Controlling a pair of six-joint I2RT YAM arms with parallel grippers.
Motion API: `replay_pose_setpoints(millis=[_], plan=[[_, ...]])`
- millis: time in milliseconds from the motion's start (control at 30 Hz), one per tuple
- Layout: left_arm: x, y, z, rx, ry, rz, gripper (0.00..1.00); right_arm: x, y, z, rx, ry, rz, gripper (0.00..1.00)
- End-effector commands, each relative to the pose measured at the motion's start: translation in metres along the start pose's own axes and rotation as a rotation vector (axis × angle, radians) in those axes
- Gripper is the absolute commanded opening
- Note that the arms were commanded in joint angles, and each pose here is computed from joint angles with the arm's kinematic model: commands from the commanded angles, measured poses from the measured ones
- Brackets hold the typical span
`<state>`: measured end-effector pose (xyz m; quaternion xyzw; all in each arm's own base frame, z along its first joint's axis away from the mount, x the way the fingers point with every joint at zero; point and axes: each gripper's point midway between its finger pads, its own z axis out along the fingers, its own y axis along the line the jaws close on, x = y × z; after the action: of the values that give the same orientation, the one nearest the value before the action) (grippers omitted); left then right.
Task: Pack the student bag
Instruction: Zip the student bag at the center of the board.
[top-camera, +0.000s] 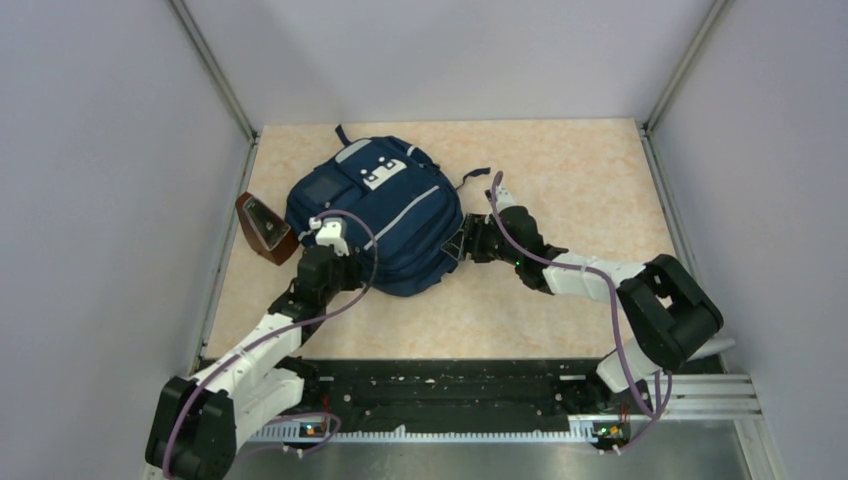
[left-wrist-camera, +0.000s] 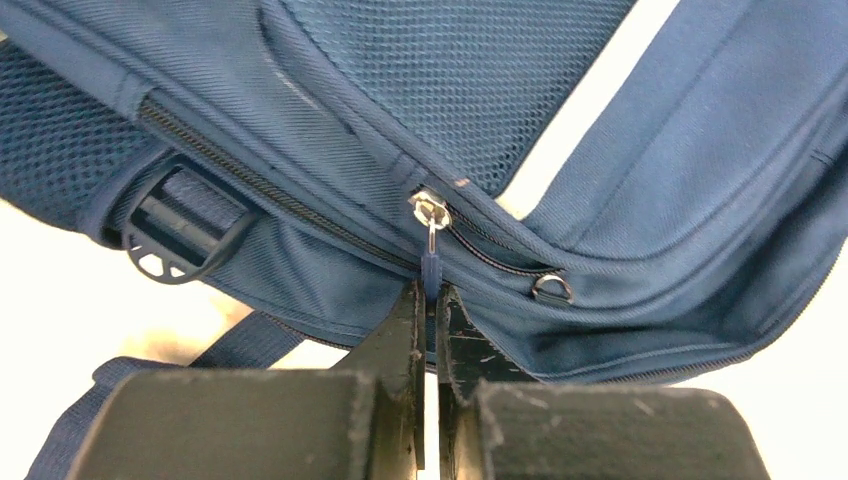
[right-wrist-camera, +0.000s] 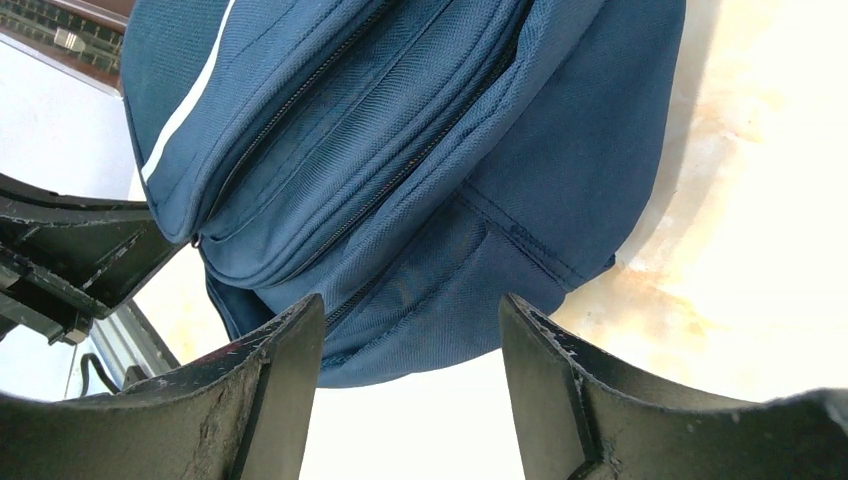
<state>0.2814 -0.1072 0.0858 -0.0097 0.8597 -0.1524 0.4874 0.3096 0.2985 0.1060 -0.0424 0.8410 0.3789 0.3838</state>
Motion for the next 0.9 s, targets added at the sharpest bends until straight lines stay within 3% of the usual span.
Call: replay_pose_setpoints(millis=[0, 200, 600, 867], plan=[[-0.023, -0.038, -0.009, 0.194, -0.045, 0.059, 0.0, -0.009, 0.013, 0.003, -0.049, -0.033, -0.013, 0.63], [-0.014, -0.062, -0.019, 0.358, -0.046, 0.091, 0.0, -0.009, 0.014, 0.003, -0.056, -0.035, -0.009, 0.63], [-0.002, -0.078, -0.024, 0.424, 0.007, 0.094, 0.0, -0.01, 0.017, -0.003, -0.066, -0.048, -0.009, 0.62], [0.008, -0.076, -0.03, 0.383, 0.06, 0.037, 0.0, -0.013, 0.033, -0.018, -0.036, -0.133, -0.096, 0.61]])
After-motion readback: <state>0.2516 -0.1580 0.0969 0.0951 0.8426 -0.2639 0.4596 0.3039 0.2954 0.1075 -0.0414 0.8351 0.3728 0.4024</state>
